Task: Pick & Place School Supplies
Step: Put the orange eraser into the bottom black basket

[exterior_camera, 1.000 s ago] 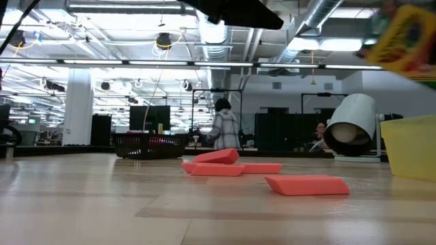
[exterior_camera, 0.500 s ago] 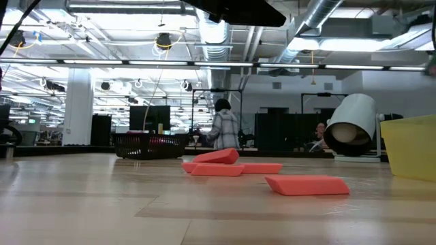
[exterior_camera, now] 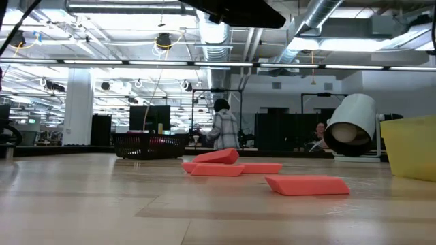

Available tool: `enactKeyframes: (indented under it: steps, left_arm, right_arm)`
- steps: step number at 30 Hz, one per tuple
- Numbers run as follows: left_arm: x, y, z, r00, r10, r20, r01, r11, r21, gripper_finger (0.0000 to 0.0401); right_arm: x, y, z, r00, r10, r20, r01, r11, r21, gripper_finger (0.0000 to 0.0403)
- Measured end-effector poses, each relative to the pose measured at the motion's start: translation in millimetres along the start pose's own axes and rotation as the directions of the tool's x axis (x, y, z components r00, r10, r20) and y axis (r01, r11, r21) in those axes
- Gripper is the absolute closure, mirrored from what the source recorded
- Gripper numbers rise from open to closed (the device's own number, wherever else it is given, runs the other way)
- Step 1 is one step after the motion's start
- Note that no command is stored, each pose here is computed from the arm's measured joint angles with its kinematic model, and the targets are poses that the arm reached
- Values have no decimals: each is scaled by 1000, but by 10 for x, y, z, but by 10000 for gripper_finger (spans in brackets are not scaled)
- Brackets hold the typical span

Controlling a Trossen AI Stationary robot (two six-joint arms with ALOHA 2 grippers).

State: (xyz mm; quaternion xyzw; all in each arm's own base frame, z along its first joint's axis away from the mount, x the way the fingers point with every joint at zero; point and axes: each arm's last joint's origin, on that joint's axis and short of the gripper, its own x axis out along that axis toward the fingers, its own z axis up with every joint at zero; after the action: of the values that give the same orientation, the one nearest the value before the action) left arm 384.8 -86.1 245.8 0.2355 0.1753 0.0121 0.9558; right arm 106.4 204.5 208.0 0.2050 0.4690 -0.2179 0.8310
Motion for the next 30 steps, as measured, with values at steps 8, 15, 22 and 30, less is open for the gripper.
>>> enactKeyframes:
  steps: [8, 15, 22, 30]
  left_arm:
    - [-5, -98, -283, 997, -25, -76, 22, 998, -52, 309]
    - [-90, -319, -697, 986, -96, -139, 60, 968, -244, 309]
    - [-190, -471, -882, 990, -96, -103, 61, 953, -296, 309]
    - [-189, -413, -1042, 971, -40, -234, -9, 979, -205, 297]
  right_arm:
    - [-98, 51, -116, 977, 140, 159, -151, 987, 61, 193]
    - [-90, 275, 41, 855, 280, 436, -261, 960, -106, 217]
    - [95, 448, 501, 825, 228, 518, -110, 962, -248, 232]
    - [307, 434, 859, 890, 194, 412, -67, 951, -303, 231]
